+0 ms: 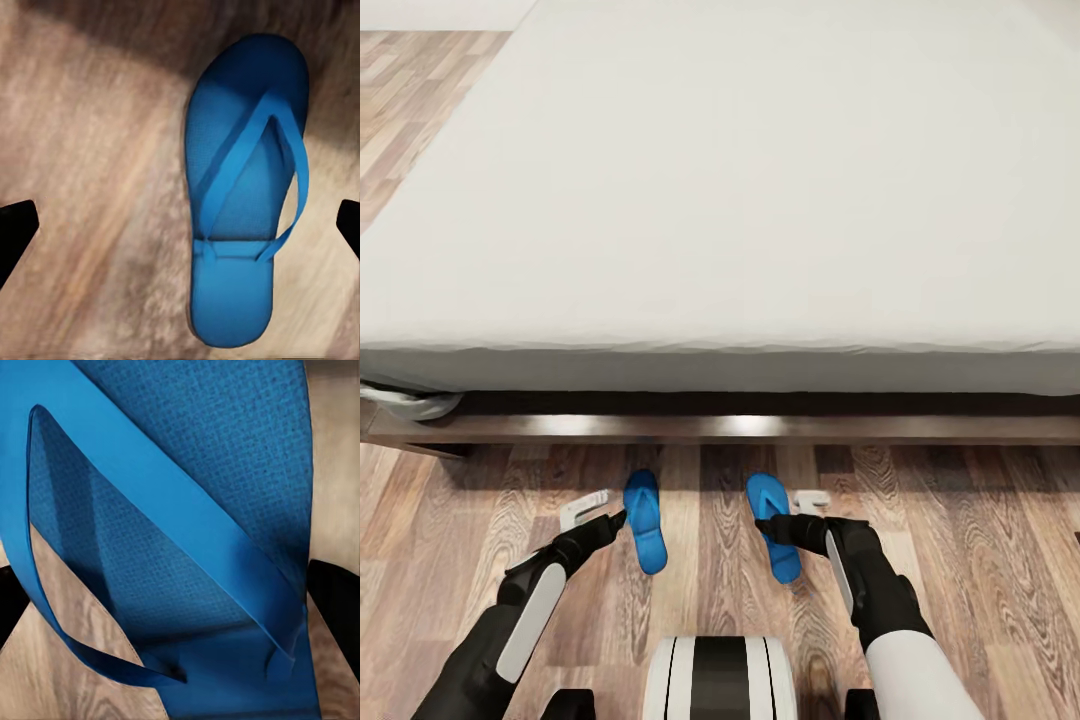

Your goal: In the bedroom, move the book from the bed onto either nightstand, and place the two sandals side by side next to the bed.

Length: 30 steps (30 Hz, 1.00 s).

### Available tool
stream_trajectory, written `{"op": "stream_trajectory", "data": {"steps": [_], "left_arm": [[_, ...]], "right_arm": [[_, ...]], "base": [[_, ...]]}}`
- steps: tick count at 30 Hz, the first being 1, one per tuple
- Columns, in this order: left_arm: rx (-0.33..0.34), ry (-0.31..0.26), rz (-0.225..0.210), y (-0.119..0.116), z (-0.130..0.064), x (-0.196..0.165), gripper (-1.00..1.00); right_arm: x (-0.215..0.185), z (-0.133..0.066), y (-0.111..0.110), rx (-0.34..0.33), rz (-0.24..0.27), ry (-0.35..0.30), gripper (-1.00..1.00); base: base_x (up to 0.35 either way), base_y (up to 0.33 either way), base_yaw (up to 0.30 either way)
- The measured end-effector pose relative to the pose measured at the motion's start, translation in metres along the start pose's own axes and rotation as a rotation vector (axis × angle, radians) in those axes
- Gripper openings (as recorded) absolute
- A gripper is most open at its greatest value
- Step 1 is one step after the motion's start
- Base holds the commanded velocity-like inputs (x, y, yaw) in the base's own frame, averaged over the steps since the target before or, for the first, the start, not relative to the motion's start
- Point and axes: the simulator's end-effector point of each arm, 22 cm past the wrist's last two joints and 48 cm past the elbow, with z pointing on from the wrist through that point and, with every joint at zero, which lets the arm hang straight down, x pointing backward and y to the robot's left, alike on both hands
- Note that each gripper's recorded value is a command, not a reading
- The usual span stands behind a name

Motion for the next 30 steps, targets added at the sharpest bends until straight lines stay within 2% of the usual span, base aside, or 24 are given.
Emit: {"op": "stream_trajectory", "data": {"steps": [9,20,30], "left_arm": [[-0.013,0.001,-0.017,0.012,-0.008,-0.001,1.0],[-0.007,0.004,-0.023,0.01,-0.01,0.001,1.0],[-0.002,0.003,-0.026,0.004,-0.009,0.0,1.0]], "right_arm": [[-0.016,0.001,0.0,0.02,-0.03,-0.028,-1.0],[-0.019,0.002,0.0,0.025,-0.038,-0.04,-1.0],[-0.025,0.001,0.0,0.025,-0.039,-0.05,-1.0]], "base": [[0.0,0.0,0.245],[0.0,0.0,0.269],[0.0,0.0,0.089]]}}
